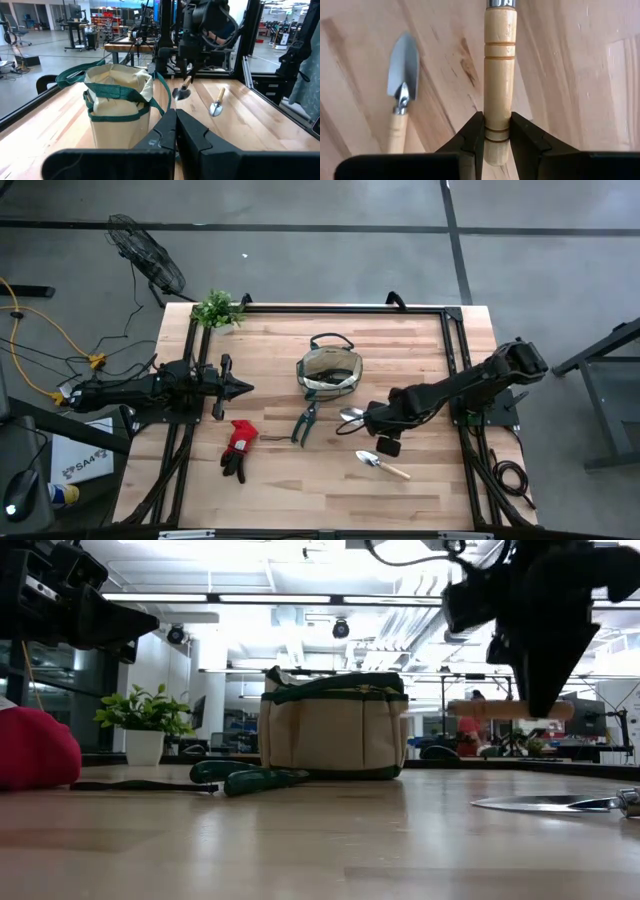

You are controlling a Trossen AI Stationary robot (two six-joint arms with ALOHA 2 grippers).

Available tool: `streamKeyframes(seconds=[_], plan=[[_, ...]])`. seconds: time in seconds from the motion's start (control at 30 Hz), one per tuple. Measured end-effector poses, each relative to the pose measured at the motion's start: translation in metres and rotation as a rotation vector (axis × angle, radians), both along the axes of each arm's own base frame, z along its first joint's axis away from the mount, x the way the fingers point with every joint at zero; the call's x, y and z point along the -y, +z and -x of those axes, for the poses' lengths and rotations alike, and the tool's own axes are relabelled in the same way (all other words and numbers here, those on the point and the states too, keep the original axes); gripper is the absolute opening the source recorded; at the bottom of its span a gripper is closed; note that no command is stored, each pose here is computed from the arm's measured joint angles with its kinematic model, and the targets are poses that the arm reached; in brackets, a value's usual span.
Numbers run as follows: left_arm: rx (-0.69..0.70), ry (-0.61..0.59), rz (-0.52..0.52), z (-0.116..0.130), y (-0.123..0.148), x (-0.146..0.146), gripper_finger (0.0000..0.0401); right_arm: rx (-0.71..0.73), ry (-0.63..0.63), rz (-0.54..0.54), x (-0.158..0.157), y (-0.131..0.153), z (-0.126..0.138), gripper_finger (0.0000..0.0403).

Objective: Pick & Place Garden tools in Gardening bag
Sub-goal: Put the top brown trowel into the gardening bag

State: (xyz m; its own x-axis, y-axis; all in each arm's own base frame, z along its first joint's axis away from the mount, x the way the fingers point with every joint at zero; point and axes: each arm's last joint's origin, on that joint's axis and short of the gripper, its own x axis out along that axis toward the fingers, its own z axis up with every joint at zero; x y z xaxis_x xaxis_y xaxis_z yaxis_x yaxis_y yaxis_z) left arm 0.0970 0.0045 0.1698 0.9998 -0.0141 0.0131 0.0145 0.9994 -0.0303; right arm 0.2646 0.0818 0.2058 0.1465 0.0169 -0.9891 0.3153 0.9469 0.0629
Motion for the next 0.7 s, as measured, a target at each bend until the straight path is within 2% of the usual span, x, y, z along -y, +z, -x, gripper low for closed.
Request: streamKeyframes(seconds=[0.3, 0.7], plan=[[0.000, 0.000, 0.000, 0.000, 0.000, 0.000, 0.0001, 0.028, 0.060, 0.111, 0.004, 0.038, -0.003, 0.0064], [0.000, 0.000, 0.000, 0.000, 0.000, 0.000, 0.0001, 0.060, 0.125, 0.216, 0.032, 0.077, -0.015, 0.0064]])
